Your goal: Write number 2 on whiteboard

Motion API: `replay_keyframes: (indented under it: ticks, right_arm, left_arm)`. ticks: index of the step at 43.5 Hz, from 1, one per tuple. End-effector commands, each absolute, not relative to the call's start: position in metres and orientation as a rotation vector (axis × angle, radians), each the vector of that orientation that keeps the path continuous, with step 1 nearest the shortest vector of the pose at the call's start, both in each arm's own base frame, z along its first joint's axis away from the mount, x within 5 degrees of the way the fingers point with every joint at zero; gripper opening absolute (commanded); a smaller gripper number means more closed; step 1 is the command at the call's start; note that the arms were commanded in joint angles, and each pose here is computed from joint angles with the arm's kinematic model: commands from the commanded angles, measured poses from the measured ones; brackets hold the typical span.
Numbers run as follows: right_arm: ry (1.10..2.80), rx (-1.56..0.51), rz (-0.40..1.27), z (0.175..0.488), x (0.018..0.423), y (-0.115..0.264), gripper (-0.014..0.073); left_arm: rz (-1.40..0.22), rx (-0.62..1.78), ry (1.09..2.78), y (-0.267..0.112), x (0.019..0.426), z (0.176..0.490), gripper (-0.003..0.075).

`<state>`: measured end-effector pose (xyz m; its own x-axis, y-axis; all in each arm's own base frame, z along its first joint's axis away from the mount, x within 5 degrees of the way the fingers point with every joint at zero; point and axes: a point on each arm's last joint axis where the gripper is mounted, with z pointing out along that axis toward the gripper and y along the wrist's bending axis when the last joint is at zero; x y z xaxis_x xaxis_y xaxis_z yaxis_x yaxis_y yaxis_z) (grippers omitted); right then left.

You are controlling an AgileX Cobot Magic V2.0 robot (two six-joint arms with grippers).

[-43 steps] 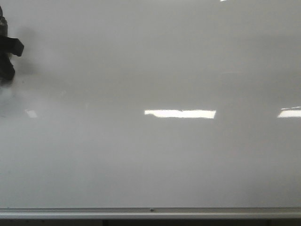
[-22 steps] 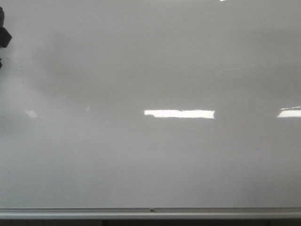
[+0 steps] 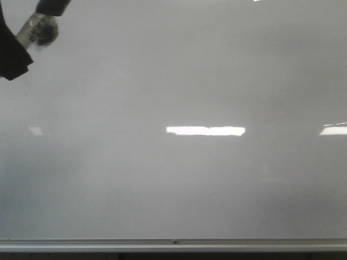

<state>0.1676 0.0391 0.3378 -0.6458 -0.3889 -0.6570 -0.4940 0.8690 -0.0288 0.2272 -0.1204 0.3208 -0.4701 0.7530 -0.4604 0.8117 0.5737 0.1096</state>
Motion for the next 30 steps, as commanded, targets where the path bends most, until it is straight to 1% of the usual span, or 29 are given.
replay_keyframes:
  ticks: [1,6,12,21,30]
  right_arm:
    - [2.229,-0.823,0.278,0.354,0.171,0.056,0.058]
    - [2.158,-1.025,0.334,0.36,0.174,0.076,0.058]
    - [2.036,-1.242,0.356,0.37,0.172,0.101,0.058]
    - [1.891,-1.45,0.441,0.389,0.164,0.139,0.058]
    - [1.799,-1.589,0.51,0.392,0.159,0.176,0.058]
  left_arm:
    - [-0.232,1.366,2.206,-0.141,0.211,0.344,-0.002]
    - [-0.26,1.48,2.113,-0.162,0.197,0.348,-0.002]
    - [-0.274,1.594,2.011,-0.181,0.181,0.354,-0.002]
    - [-0.296,1.678,1.93,-0.197,0.166,0.355,-0.002]
    - [-0.31,1.711,1.896,-0.204,0.159,0.355,-0.002]
